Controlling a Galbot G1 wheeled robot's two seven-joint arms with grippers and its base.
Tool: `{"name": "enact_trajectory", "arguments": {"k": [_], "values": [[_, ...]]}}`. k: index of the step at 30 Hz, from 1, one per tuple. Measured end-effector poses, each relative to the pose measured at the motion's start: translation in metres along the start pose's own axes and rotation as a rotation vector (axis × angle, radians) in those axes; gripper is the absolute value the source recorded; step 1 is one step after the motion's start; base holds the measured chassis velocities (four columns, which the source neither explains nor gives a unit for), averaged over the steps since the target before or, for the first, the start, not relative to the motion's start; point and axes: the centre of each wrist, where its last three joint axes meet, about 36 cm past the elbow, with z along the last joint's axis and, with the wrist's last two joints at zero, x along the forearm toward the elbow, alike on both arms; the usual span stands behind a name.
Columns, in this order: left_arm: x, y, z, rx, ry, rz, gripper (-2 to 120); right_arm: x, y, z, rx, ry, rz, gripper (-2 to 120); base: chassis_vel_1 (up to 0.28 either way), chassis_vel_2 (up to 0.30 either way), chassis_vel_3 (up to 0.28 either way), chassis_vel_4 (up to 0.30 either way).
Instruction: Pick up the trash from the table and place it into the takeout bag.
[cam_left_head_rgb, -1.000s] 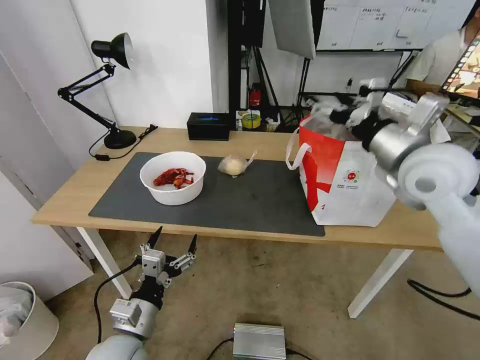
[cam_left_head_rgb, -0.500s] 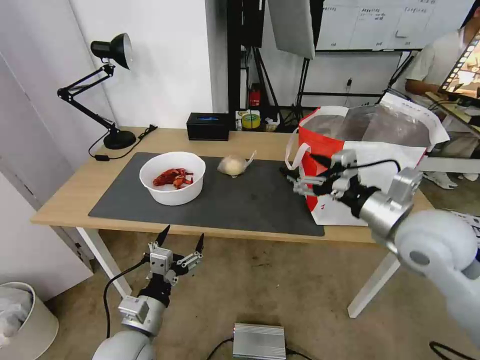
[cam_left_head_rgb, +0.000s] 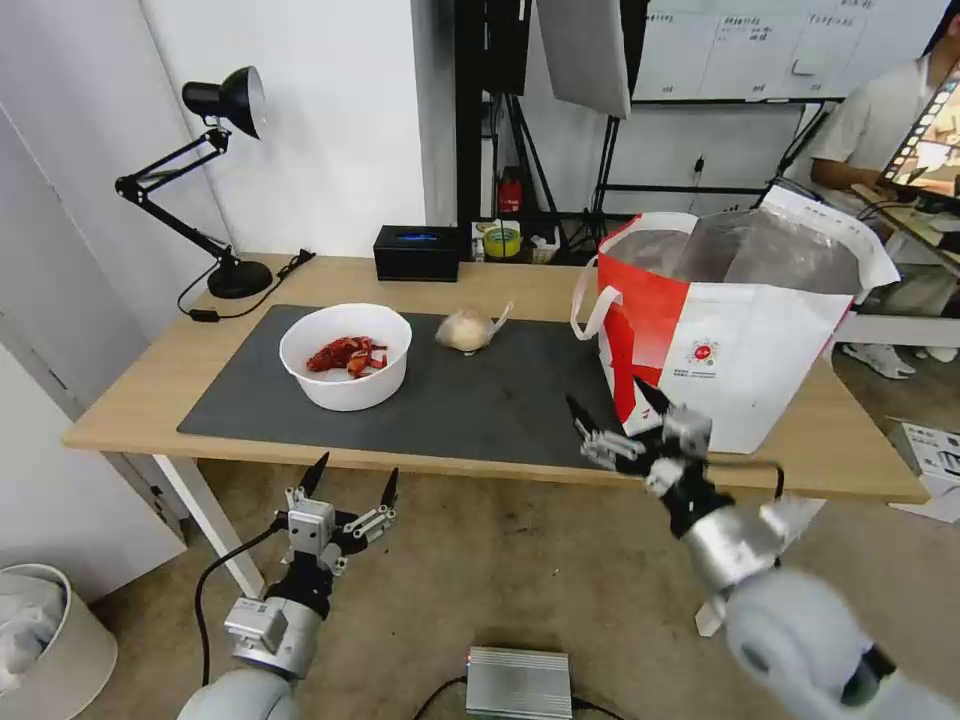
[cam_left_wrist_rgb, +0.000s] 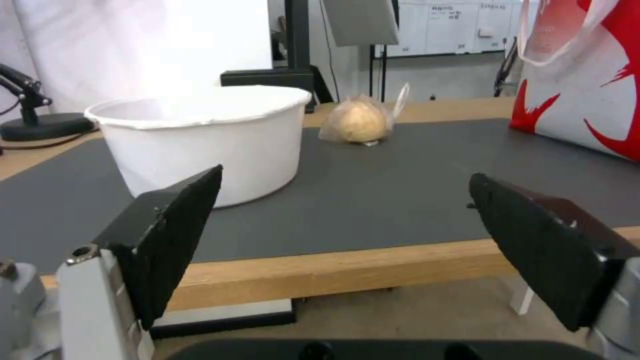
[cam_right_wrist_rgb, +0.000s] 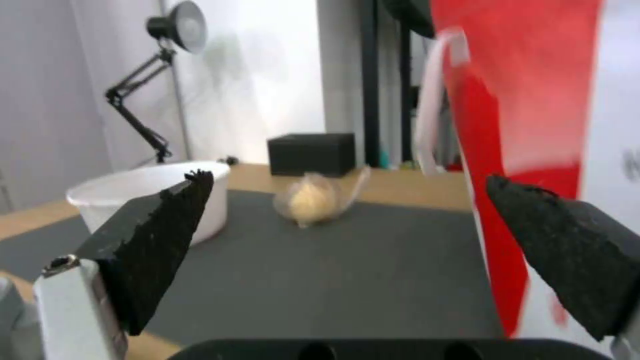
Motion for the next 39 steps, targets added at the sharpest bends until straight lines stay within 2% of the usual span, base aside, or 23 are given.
{"name": "enact_trajectory", "arguments": {"k": [7, 14, 33, 39], "values": [[0.001, -0.001, 0.0, 0.001, 0.001, 0.002, 100, 0.029, 0.012, 0.036, -0.007, 0.047, 0.062, 100, 0.0, 0.0, 0.0, 0.0], [0.002, -0.001, 0.004, 0.001, 0.01, 0.001, 100, 0.035, 0.013, 0.05, -0.014, 0.078, 0.088, 100, 0.0, 0.0, 0.0, 0.0], [-0.005, 0.001, 0.015, 0.0, 0.022, 0.004, 100, 0.029, 0.015, 0.059, -0.029, 0.09, 0.098, 100, 0.0, 0.0, 0.0, 0.0], [-0.007, 0.001, 0.017, 0.002, 0.024, 0.005, 100, 0.013, 0.028, 0.043, -0.078, 0.08, 0.072, 100, 0.0, 0.0, 0.0, 0.0]]}}
